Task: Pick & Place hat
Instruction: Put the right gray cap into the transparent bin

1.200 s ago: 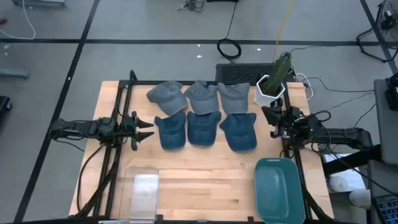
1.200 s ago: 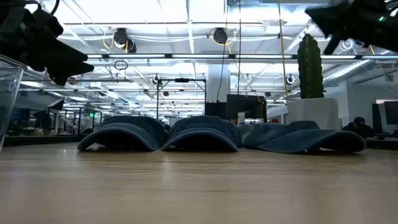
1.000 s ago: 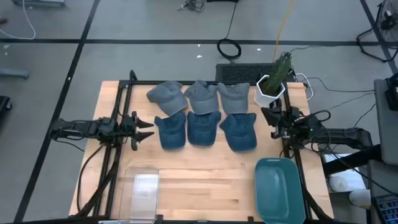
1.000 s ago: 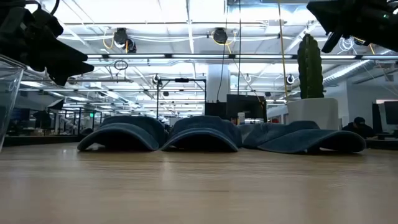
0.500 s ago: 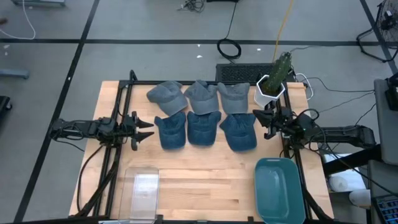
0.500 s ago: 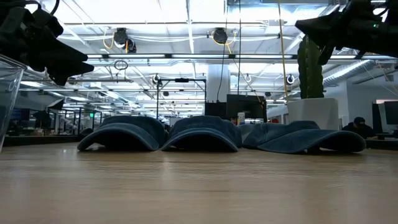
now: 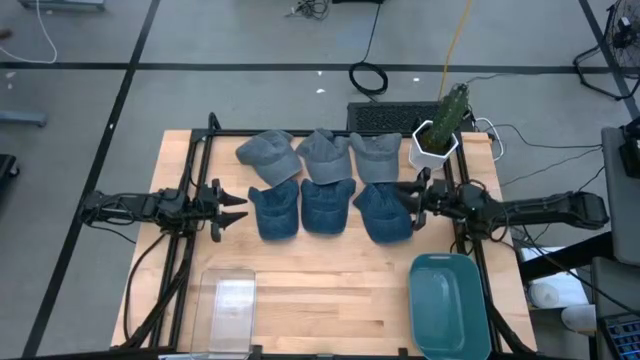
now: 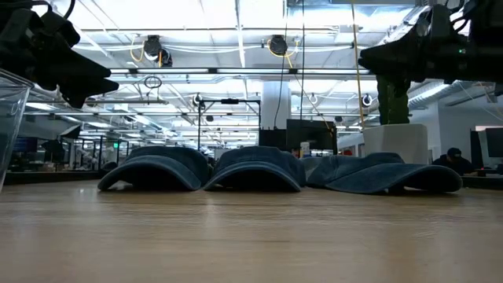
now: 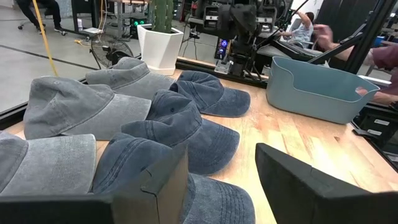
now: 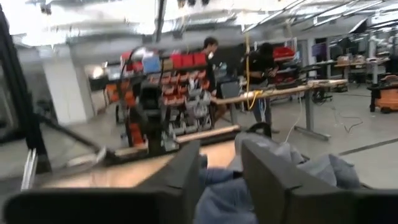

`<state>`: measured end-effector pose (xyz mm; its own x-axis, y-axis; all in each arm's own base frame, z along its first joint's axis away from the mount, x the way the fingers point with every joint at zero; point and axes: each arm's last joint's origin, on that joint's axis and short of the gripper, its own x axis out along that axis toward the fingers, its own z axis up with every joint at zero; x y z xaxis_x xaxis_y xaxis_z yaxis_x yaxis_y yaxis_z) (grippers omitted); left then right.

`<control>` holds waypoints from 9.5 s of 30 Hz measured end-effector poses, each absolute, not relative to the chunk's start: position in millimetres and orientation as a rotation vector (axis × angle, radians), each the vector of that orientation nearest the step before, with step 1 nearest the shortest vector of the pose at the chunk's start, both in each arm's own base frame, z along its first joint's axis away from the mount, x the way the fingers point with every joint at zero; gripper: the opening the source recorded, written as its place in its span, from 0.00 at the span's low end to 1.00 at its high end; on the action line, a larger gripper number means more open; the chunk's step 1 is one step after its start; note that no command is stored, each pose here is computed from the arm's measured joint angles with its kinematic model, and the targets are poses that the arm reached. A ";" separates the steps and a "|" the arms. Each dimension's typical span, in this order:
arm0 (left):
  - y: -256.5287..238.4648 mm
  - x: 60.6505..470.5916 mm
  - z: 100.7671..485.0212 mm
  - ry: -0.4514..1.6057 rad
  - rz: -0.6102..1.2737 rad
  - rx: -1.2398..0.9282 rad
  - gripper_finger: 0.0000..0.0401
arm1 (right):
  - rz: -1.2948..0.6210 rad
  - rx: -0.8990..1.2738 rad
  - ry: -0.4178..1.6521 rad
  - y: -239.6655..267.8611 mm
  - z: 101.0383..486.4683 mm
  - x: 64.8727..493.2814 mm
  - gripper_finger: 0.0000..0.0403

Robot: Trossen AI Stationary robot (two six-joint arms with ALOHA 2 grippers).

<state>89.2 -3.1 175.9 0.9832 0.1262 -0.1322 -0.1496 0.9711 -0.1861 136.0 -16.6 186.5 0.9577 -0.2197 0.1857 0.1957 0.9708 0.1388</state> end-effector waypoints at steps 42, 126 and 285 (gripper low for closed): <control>-3.2 89.2 176.3 0.116 0.139 -0.197 0.49 | -0.488 0.205 1.247 -212.4 198.0 281.8 0.60; -3.2 89.2 176.2 0.117 0.139 -0.197 0.49 | -0.418 0.145 1.310 -199.9 207.8 264.3 0.00; 10.4 278.9 239.6 -0.161 0.194 -0.592 0.44 | -0.775 -0.917 0.253 39.4 259.6 321.4 0.00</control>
